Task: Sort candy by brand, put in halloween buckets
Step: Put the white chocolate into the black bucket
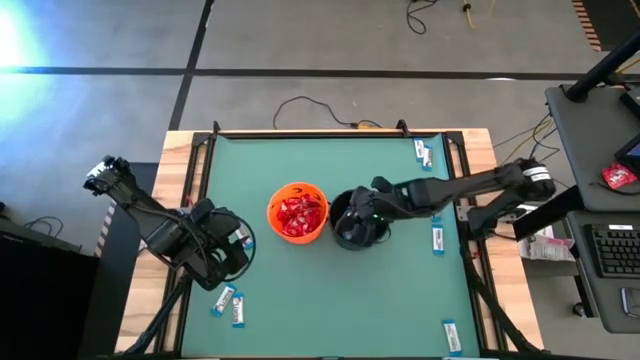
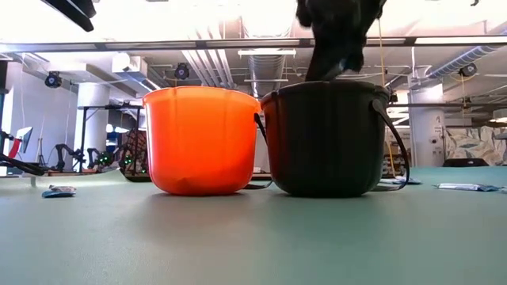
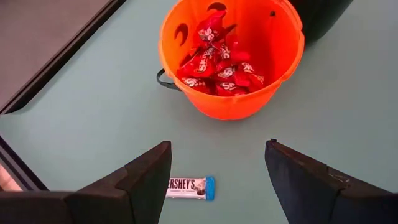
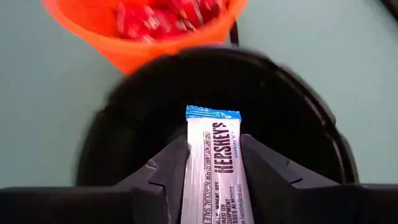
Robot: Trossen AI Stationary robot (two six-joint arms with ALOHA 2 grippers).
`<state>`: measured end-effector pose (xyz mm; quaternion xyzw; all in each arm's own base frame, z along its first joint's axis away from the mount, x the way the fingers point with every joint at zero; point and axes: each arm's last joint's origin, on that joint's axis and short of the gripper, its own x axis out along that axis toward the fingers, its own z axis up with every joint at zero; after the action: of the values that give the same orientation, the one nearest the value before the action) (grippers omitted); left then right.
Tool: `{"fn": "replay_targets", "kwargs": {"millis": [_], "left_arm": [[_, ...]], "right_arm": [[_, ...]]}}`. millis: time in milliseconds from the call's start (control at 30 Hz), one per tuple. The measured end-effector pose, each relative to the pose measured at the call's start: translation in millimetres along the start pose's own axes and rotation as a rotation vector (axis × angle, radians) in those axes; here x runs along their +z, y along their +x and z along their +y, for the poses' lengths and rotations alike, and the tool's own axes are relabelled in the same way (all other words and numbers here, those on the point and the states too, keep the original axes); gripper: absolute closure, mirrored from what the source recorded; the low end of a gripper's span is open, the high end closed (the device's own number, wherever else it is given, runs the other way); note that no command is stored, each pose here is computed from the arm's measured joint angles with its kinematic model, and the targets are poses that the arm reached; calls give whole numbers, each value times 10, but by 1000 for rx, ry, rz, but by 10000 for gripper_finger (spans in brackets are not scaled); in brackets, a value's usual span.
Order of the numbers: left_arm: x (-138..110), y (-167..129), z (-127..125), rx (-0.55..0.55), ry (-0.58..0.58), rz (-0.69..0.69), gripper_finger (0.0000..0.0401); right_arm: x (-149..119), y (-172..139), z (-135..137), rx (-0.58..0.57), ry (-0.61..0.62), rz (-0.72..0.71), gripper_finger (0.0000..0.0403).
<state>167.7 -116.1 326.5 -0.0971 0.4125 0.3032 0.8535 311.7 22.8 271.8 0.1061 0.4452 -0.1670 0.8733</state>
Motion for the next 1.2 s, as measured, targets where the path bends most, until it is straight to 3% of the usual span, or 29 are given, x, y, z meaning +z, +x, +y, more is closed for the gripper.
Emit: {"fn": "replay_targets", "kwargs": {"millis": [333, 600, 867, 1067, 1200], "left_arm": [[12, 0, 18, 27, -24, -52, 159], [10, 0, 24, 32, -29, -49, 159], [7, -1, 41, 47, -18, -52, 159], [20, -2, 43, 57, -32, -96, 159], [33, -12, 42, 53, -37, -100, 159]], "right_arm": [[-1, 132, -52, -15, 39, 61, 202], [-24, -614, -54, -38, 144, 133, 165], [-735, -1133, 2, -170, 383, 363, 179], [-1349, -923, 44, -317, 530, 492, 221], [-1632, -622, -29, -388, 436, 575, 266]]}}
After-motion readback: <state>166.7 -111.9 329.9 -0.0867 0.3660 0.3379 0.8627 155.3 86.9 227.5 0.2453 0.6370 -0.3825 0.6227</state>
